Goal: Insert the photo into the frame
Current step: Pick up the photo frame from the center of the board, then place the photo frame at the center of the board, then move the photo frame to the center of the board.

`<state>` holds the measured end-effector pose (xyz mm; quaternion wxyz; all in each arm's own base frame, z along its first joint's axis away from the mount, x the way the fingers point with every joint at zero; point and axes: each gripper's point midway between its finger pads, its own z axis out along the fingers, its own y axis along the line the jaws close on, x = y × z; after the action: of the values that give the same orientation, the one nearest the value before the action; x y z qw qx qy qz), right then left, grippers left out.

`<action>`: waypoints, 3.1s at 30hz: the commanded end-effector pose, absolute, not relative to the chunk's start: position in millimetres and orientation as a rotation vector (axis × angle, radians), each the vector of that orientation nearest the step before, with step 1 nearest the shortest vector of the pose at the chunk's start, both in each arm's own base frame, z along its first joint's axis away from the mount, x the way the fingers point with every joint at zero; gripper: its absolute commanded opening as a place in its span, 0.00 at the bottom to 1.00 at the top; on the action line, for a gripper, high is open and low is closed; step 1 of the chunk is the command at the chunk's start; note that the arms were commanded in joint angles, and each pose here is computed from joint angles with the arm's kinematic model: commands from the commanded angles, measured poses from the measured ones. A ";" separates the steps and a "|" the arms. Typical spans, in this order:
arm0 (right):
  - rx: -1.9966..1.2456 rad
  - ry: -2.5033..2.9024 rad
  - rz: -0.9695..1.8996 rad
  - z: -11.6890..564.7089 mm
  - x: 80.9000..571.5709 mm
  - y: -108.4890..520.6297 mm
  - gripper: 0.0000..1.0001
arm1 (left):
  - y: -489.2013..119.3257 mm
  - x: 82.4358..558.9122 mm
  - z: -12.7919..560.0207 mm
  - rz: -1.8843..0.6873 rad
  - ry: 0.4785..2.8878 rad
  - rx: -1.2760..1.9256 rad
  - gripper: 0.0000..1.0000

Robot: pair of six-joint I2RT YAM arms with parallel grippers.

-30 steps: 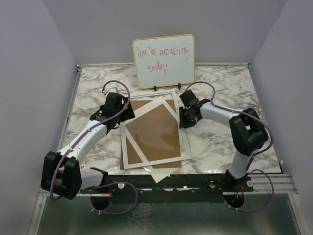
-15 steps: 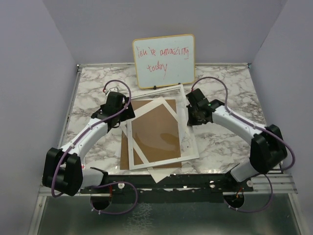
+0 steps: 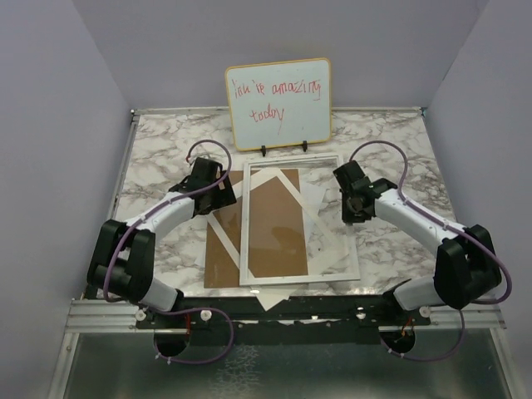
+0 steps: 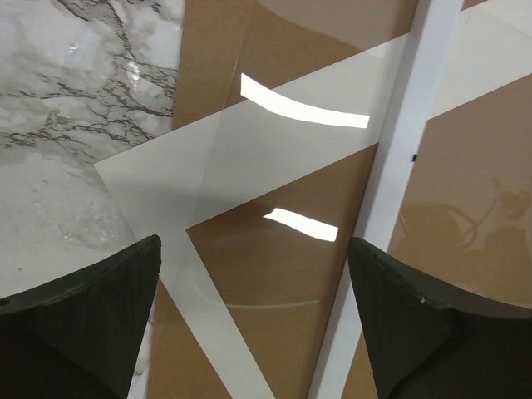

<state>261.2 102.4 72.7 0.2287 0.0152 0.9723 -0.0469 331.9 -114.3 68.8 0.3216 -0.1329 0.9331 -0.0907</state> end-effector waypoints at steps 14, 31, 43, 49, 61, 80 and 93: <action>0.203 2.628 -0.665 67.9 302.1 -8.6 0.01 | -132.6 330.8 -3.5 -0.274 2.642 -0.374 0.66; 0.262 2.478 -1.276 76.7 285.6 -96.6 0.07 | -104.1 306.8 -28.6 -0.059 2.714 -0.488 0.57; 0.423 2.525 -0.684 106.5 305.0 -46.5 0.42 | -107.4 326.3 2.4 -0.082 2.654 -0.427 0.64; 0.317 2.478 0.234 147.5 324.9 67.0 0.51 | -111.0 337.5 26.6 -0.119 2.599 -0.394 0.74; 0.269 2.510 0.585 124.0 327.8 149.3 0.57 | -121.6 335.3 38.5 -0.206 2.596 -0.314 0.81; 0.035 2.811 0.262 29.9 309.8 202.0 0.56 | -109.7 321.3 41.7 -0.157 2.593 -0.345 0.78; 0.034 2.792 -0.079 23.5 305.3 154.5 0.27 | -105.0 311.7 30.6 -0.131 2.620 -0.380 0.77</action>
<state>311.3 188.7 24.1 0.1726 0.0105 0.9833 0.0563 313.1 -113.2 28.5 0.2373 -0.1263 0.9613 -0.0602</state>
